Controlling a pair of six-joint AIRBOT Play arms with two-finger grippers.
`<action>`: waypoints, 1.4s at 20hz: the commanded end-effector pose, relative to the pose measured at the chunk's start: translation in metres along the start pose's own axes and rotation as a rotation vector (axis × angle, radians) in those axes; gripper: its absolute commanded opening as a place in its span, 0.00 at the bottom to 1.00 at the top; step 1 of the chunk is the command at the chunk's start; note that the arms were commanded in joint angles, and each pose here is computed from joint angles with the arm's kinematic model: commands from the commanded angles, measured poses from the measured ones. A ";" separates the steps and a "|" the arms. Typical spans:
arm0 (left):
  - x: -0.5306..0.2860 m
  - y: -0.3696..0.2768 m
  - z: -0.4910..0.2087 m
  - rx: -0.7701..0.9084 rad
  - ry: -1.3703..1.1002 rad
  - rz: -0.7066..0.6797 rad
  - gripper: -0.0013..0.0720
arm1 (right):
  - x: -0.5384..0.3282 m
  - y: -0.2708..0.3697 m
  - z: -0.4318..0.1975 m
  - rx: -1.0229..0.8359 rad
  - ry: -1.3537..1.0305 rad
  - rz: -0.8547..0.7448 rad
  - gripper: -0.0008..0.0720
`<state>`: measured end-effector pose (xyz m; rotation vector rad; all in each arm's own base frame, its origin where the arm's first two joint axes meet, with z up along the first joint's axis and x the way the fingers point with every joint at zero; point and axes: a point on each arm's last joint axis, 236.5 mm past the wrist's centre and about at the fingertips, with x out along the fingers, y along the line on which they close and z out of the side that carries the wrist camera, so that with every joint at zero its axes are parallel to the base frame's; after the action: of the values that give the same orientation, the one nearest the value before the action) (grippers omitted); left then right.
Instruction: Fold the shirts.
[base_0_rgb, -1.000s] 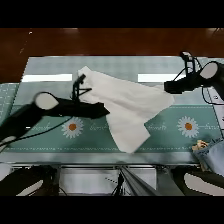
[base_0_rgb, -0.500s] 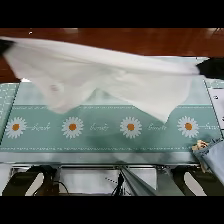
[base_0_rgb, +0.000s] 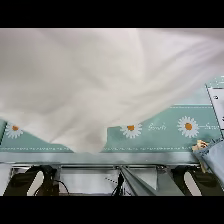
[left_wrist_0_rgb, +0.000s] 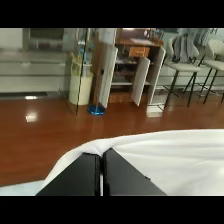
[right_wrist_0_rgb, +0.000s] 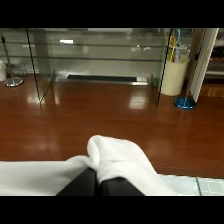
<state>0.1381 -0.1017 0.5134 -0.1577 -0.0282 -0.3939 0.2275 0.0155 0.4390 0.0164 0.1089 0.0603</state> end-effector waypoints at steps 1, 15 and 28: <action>-0.026 -0.016 -0.013 0.029 0.079 0.005 0.05 | -0.038 0.001 -0.010 -0.004 0.094 -0.029 0.05; 0.066 0.137 -0.241 -0.247 0.876 0.265 0.05 | 0.112 -0.030 -0.250 0.091 1.117 0.053 0.05; 0.282 0.225 -0.408 -0.552 0.868 0.072 0.05 | 0.337 -0.042 -0.309 0.332 0.740 0.064 0.05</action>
<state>0.4434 -0.0627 0.1209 -0.4151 0.9898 -0.3632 0.4896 0.0031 0.0960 0.2602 0.9907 0.1465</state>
